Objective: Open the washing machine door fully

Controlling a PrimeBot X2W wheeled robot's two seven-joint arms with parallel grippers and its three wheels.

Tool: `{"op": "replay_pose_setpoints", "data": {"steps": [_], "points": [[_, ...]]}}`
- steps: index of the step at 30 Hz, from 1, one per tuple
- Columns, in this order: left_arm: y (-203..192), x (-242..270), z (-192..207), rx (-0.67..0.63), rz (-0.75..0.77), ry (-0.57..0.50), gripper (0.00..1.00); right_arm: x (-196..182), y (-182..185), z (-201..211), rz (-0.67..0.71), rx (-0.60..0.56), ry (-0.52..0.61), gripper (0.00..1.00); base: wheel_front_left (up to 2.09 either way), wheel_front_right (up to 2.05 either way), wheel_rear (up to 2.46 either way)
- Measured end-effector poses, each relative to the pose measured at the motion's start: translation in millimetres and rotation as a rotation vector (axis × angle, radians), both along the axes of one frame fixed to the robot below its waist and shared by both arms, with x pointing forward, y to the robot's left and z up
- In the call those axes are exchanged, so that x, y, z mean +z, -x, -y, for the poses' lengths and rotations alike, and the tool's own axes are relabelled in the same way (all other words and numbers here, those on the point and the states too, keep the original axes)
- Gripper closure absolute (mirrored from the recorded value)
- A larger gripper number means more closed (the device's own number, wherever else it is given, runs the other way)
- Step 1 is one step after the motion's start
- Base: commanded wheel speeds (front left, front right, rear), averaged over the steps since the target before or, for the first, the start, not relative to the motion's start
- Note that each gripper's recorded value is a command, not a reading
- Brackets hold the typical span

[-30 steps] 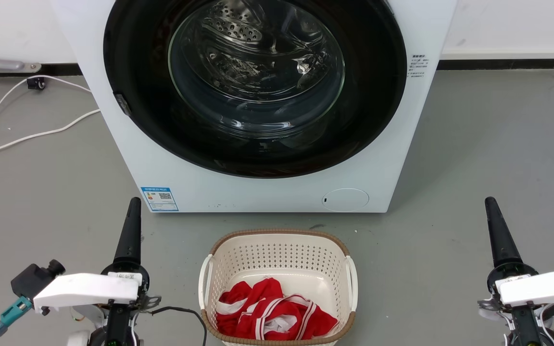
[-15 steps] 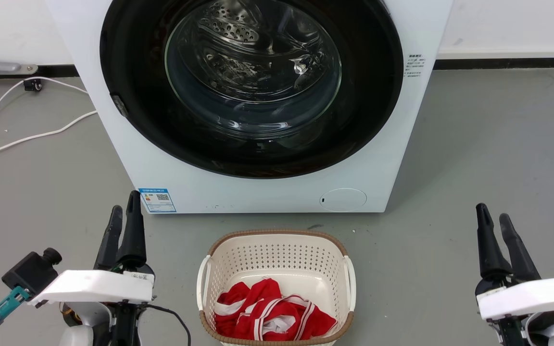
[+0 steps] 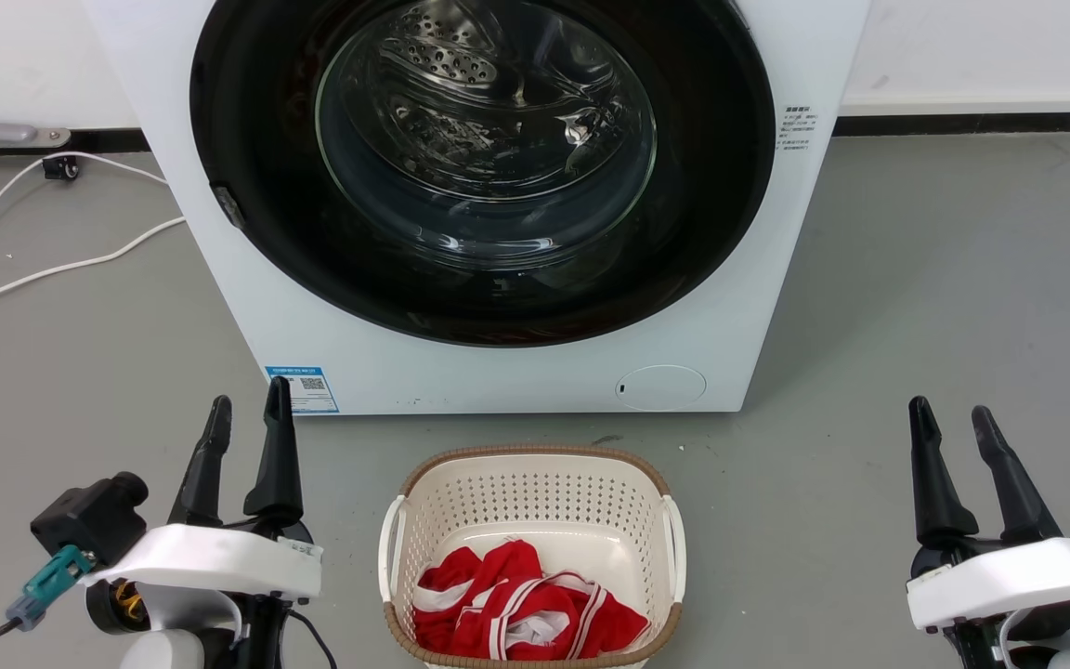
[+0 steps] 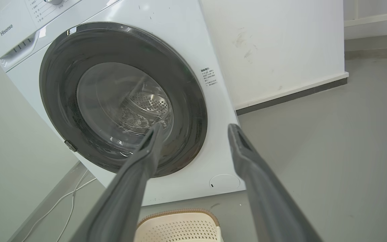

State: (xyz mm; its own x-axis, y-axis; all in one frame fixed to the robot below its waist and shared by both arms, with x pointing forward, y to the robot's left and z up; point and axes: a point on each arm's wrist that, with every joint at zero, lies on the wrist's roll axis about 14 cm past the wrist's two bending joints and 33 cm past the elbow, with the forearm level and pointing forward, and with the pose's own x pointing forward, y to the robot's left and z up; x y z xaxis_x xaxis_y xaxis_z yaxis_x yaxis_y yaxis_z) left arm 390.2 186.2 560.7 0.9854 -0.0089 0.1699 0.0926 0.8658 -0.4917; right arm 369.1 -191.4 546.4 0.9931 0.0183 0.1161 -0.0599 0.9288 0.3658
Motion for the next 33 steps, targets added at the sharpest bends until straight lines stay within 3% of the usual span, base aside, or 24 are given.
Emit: {"op": "replay_pose_setpoints", "data": {"steps": [22,33], "points": [[4,1,10,0.019,0.026,-0.294,0.0,-1,3,-7,-0.046,0.012,0.291,0.0,0.0,0.0,0.0],[7,3,12,0.03,0.052,-0.367,0.0,-4,5,-2,-0.054,-0.003,0.346,0.0,0.0,0.0,0.0]]}}
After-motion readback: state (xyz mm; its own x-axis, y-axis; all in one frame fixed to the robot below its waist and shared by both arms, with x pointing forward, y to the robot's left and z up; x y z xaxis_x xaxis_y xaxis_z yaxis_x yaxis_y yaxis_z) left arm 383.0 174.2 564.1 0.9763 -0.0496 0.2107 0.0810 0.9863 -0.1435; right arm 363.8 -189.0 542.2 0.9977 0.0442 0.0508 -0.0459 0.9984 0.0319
